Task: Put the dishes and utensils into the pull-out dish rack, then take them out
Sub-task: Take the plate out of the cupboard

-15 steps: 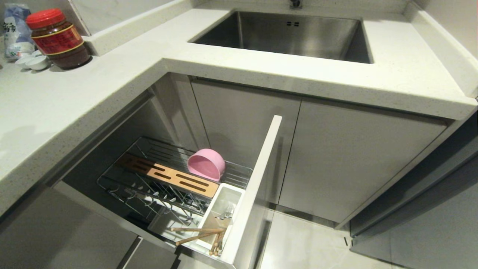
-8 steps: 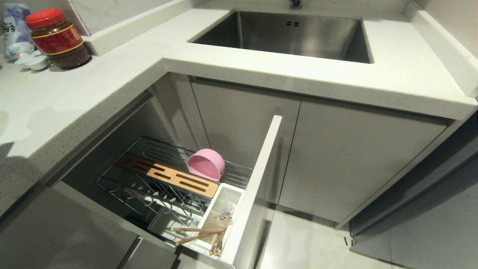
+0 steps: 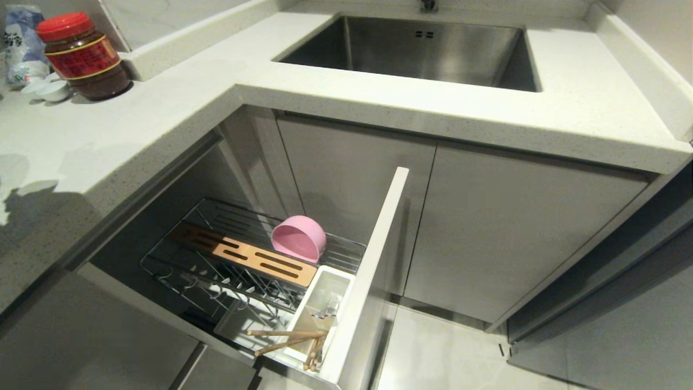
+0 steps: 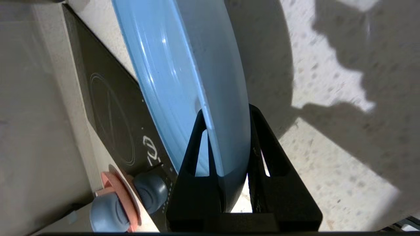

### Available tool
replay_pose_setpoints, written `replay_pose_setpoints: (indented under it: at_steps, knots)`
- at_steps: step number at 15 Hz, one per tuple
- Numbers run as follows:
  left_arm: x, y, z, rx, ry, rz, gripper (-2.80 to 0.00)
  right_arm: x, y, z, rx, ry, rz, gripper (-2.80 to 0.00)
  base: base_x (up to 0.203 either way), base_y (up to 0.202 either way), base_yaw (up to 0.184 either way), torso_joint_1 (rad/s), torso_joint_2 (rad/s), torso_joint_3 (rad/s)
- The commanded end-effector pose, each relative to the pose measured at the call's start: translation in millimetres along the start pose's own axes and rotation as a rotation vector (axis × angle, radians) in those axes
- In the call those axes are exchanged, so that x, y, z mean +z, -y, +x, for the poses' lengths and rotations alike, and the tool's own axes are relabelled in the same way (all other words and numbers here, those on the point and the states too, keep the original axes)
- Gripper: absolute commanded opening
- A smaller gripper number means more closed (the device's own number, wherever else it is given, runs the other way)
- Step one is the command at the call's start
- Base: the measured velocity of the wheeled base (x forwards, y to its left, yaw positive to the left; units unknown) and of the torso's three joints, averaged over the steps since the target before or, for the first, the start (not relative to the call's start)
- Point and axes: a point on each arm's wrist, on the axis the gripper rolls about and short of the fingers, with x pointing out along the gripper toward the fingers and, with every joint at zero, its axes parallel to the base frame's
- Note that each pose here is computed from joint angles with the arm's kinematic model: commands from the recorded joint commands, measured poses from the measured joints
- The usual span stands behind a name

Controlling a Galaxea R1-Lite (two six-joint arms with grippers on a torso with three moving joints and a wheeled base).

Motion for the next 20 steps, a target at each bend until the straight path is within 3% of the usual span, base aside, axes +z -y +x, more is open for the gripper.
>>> replay_pose_setpoints:
  at_steps: [1, 2, 3, 7, 11, 13, 15, 17, 18, 20]
  knots:
    - [4.2, 3.4, 3.5, -0.002, -0.014, 0.014, -2.80, -7.3, 0.2, 1.5, 0.000, -0.025, 0.000, -2.80, 0.000, 0.000, 0.000, 0.000, 0.00, 0.000]
    - [4.0, 3.3, 3.2, -0.002, -0.013, 0.013, -2.80, -7.3, 0.2, 1.5, 0.000, -0.024, 0.000, -2.80, 0.000, 0.000, 0.000, 0.000, 0.00, 0.000]
    - [4.3, 3.0, 2.6, -0.005, -0.006, 0.008, 0.00, -7.3, 0.2, 1.5, 0.000, -0.025, 0.000, -2.80, 0.000, 0.000, 0.000, 0.000, 0.00, 0.000]
    - [0.3, -2.8, -4.0, -0.038, 0.038, -0.035, 0.00, -7.3, 0.2, 1.5, 0.000, -0.024, 0.000, -2.80, 0.000, 0.000, 0.000, 0.000, 0.00, 0.000]
    - [-4.5, -17.2, -21.3, -0.123, 0.194, -0.175, 0.00, -7.4, 0.2, 1.5, 0.000, -0.025, 0.000, -2.80, 0.000, 0.000, 0.000, 0.000, 0.00, 0.000]
    - [-13.4, -27.5, -36.8, -0.183, 0.309, -0.273, 0.00, -7.3, 0.2, 1.5, 0.000, -0.024, 0.000, -2.80, 0.000, 0.000, 0.000, 0.000, 0.00, 0.000]
    - [-25.7, -38.7, -52.3, -0.275, 0.418, -0.410, 0.00, -7.3, 0.2, 1.5, 0.000, -0.024, 0.000, -2.80, 0.000, 0.000, 0.000, 0.000, 0.00, 0.000]
    - [-33.9, -56.2, -73.2, -0.427, 0.608, -0.639, 0.00, -7.4, 0.2, 1.5, 0.000, -0.026, 0.000, -2.80, 0.000, 0.000, 0.000, 0.000, 0.00, 0.000]
    - [-38.3, -69.5, -86.5, -0.517, 0.738, -0.793, -2.80, -7.3, 0.2, 1.5, 0.000, -0.024, 0.000, -2.80, 0.000, 0.000, 0.000, 0.000, 0.00, 0.000]
    - [-51.2, -94.5, -107.5, -0.704, 0.933, -1.113, -2.80, -7.3, 0.2, 1.5, 0.000, -0.024, 0.000, -2.80, 0.000, 0.000, 0.000, 0.000, 0.00, 0.000]
